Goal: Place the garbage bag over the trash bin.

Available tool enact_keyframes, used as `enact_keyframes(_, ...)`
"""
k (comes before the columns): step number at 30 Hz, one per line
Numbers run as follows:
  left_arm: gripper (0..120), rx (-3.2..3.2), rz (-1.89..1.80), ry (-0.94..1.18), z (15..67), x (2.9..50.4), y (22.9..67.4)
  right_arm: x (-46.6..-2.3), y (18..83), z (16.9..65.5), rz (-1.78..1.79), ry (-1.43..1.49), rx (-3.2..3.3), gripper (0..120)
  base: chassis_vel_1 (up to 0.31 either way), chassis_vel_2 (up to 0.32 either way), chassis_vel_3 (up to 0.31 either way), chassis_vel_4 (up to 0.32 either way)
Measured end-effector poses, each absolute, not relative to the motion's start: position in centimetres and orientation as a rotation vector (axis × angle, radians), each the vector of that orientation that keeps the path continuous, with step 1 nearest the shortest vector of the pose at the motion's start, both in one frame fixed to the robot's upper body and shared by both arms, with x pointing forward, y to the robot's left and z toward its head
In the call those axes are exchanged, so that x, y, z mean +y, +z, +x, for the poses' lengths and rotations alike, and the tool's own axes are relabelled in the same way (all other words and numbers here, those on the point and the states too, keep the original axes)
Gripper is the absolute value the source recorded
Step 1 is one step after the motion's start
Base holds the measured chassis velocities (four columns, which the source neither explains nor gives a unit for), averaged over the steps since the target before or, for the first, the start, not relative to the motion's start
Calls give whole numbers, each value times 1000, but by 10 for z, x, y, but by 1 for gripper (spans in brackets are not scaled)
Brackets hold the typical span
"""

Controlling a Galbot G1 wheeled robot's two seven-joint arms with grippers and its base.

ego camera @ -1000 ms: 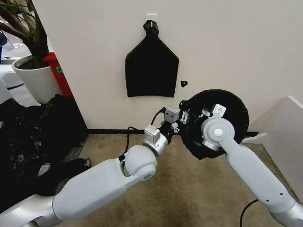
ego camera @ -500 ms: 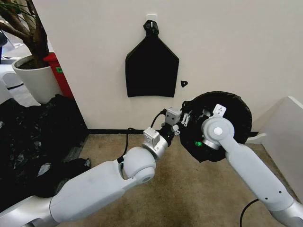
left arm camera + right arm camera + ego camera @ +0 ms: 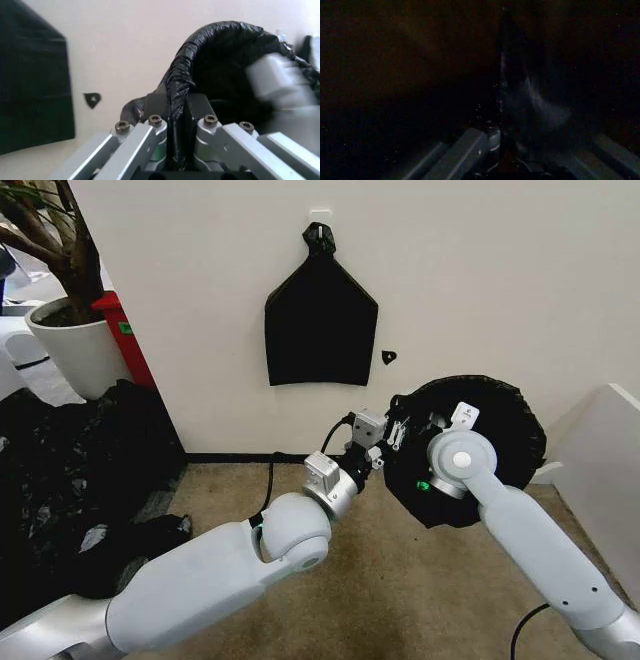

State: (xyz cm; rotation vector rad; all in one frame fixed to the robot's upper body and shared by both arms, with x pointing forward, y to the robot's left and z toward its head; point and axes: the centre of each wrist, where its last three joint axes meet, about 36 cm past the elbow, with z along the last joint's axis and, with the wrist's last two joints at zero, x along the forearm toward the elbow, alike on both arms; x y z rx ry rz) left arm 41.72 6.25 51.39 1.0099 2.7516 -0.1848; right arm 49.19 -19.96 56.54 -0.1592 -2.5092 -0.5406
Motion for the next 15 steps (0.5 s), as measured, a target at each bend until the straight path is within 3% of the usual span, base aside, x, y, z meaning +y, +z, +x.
enact_keyframes(15, 4, 2775, 948, -222, 426, 61, 518, -196, 563, 493, -156, -532, -2492, 0, 0, 0, 0, 0)
